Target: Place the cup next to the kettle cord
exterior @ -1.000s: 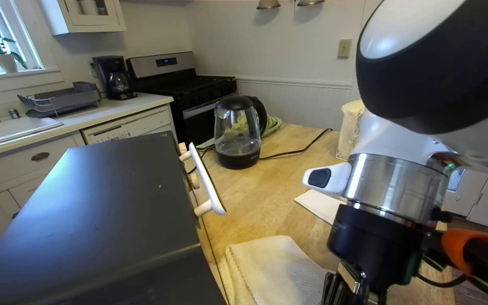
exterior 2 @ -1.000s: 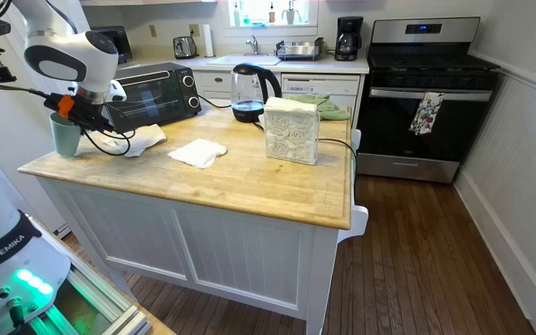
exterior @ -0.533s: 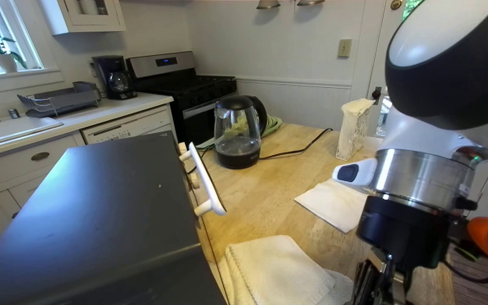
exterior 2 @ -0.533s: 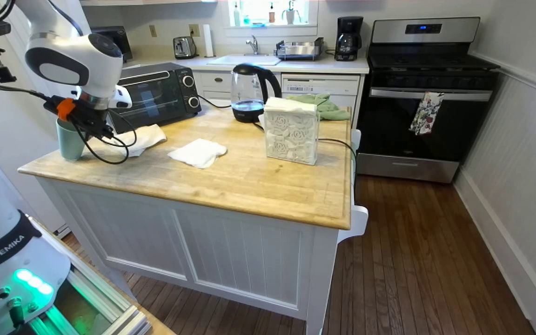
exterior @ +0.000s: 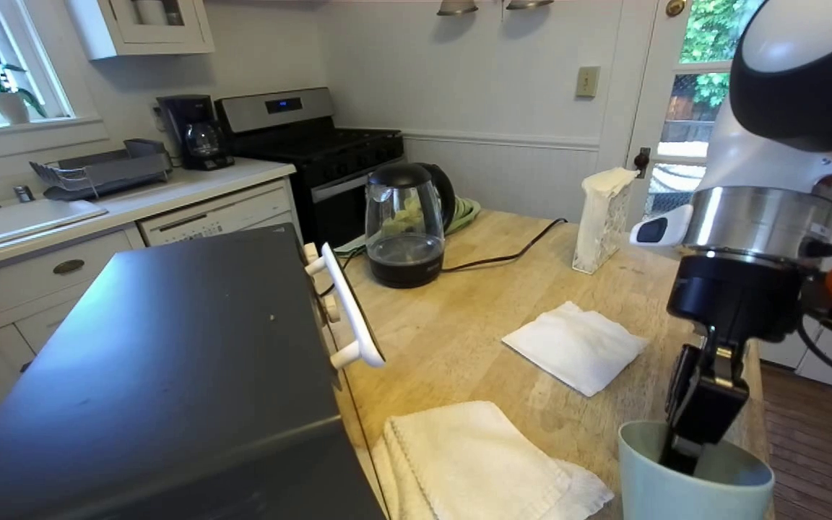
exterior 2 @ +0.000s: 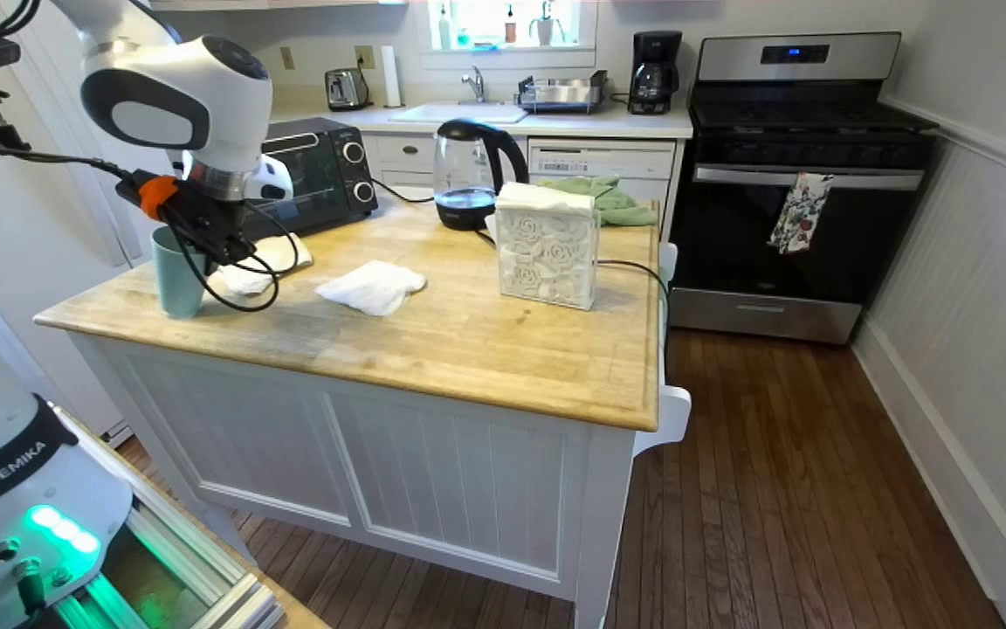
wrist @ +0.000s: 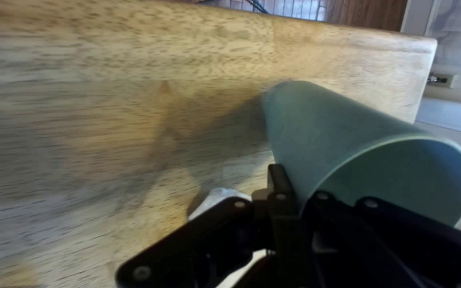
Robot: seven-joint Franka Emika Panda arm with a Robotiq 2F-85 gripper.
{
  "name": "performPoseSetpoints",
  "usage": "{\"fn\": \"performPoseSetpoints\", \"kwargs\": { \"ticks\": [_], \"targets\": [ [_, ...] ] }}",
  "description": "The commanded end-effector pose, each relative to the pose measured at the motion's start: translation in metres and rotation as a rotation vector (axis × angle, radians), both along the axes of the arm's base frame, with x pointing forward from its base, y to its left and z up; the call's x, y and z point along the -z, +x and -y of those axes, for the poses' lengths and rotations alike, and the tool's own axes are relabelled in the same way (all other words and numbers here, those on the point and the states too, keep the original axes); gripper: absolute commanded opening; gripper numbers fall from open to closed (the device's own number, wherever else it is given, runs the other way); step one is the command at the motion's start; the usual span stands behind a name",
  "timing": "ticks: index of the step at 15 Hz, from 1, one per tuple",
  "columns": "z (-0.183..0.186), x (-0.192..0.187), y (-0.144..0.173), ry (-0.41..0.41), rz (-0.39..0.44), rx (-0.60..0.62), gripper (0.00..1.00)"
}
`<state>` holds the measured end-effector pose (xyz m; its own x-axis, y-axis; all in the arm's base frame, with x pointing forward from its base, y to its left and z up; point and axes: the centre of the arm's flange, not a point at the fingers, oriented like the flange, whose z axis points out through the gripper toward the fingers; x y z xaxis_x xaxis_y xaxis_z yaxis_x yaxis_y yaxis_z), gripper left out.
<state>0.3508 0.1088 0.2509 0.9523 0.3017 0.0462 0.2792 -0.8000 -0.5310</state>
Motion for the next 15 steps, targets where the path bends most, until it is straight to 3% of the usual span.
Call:
{"fn": "performPoseSetpoints", "kwargs": {
  "ticks": [1,4,9,10,11,15],
  "targets": [
    [0.061,-0.051,-0.022,-0.120,-0.088,0.136,0.01],
    [0.109,-0.071,-0.010,-0.216,-0.173,0.259,0.01],
    [0.171,-0.120,-0.022,-0.311,-0.332,0.490,0.01],
    [0.180,-0.127,-0.024,-0.349,-0.325,0.542,0.01],
    [0.167,-0.097,-0.015,-0.302,-0.304,0.463,0.05],
    [0.180,-0.116,-0.021,-0.325,-0.302,0.538,0.05]
  ]
}}
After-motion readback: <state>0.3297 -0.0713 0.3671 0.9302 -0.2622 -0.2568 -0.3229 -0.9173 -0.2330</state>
